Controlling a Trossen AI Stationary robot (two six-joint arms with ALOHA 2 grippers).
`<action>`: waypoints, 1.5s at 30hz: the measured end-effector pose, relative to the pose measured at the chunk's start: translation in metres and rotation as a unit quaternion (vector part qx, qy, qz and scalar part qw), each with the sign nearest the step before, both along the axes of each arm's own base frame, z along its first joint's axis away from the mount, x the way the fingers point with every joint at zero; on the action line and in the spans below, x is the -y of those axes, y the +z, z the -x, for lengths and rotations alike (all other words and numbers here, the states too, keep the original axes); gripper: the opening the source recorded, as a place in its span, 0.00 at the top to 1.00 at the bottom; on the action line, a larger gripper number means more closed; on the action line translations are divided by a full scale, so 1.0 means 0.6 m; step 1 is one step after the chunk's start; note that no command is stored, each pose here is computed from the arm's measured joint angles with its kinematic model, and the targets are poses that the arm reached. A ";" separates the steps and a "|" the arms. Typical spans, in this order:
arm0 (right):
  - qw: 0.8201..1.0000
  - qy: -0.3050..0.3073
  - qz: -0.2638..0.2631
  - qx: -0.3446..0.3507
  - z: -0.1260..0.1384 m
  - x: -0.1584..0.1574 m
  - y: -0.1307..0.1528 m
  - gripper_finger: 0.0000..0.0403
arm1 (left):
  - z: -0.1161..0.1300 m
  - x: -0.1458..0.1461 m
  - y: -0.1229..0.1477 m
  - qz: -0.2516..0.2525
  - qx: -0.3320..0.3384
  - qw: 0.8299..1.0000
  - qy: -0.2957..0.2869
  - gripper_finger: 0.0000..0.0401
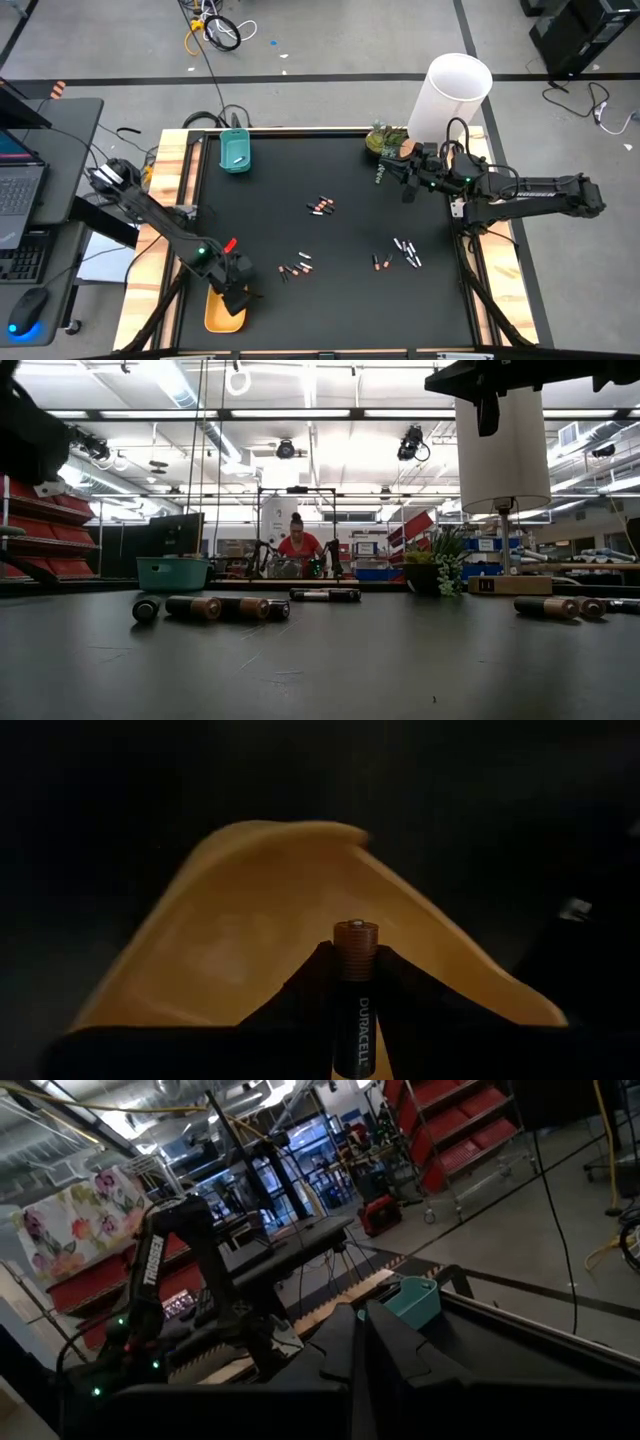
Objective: Sort batteries
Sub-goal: Put the black battery into the yellow bin
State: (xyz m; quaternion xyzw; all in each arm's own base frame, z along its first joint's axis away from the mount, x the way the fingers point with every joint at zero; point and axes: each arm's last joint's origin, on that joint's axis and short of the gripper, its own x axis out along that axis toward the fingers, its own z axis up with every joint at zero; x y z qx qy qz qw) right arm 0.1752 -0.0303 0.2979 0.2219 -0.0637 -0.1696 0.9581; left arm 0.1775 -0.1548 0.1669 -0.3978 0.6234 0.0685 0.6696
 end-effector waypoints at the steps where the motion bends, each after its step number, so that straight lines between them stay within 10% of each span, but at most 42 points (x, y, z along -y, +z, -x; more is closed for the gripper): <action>1: 1.000 0.000 0.000 0.000 0.000 0.000 0.000 0.97 | -0.001 0.001 -0.004 -0.003 -0.006 1.000 0.005 0.83; 20: 1.000 0.000 0.002 -0.001 0.000 0.000 0.000 0.97 | -0.017 0.016 -0.019 -0.006 -0.048 0.998 0.033 0.62; 38: 1.000 0.000 0.005 -0.002 0.000 0.000 0.000 0.97 | -0.046 0.050 0.091 0.007 -0.029 0.999 -0.031 0.62; 45: 1.000 0.000 -0.004 0.001 0.000 0.000 0.000 0.97 | -0.072 0.022 0.156 -0.110 0.051 0.988 -0.098 0.62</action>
